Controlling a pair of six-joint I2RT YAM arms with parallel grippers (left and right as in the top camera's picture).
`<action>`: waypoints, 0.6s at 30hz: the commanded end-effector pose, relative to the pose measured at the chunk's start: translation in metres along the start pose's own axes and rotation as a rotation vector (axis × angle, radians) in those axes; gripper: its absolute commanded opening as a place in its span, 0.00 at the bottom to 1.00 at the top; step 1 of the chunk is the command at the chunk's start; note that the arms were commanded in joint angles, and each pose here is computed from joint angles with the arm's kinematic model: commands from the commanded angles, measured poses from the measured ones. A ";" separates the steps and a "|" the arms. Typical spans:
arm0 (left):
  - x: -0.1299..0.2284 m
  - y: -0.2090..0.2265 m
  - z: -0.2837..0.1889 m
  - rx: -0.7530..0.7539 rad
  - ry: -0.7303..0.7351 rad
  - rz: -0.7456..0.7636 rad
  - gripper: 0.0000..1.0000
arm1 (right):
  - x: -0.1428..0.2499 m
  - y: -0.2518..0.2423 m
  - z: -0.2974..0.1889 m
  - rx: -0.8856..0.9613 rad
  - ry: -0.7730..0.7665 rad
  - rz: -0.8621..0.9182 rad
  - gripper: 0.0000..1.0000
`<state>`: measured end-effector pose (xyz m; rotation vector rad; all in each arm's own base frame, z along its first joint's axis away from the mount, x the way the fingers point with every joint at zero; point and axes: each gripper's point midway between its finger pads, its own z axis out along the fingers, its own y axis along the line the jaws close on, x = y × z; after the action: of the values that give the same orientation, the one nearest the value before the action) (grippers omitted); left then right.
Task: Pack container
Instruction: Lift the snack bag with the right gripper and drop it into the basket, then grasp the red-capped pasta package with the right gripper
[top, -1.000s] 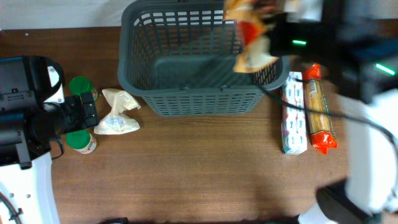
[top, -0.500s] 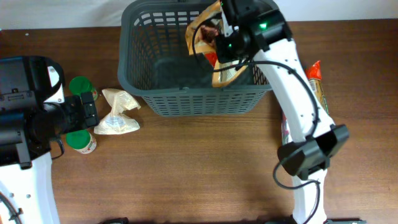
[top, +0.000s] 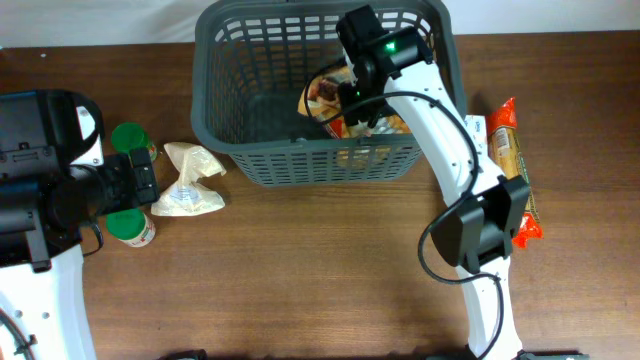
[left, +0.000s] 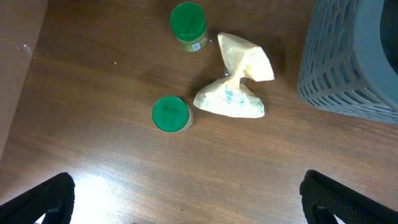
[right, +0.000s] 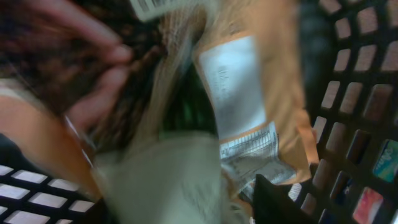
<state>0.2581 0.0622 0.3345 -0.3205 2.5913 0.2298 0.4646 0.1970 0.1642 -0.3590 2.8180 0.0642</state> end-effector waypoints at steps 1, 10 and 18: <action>0.000 0.003 0.001 -0.010 0.002 -0.003 0.99 | -0.025 -0.008 -0.087 0.007 -0.219 0.022 0.63; 0.000 0.003 0.001 -0.011 0.002 -0.003 0.99 | -0.024 -0.084 -0.269 0.254 -0.647 0.171 0.82; 0.001 0.003 0.001 -0.009 0.007 -0.002 0.99 | 0.016 -0.243 -0.287 0.482 -0.611 0.473 0.89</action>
<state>0.2581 0.0622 0.3345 -0.3205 2.5913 0.2298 0.4059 -0.0219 0.4772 0.2799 2.0395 -0.2420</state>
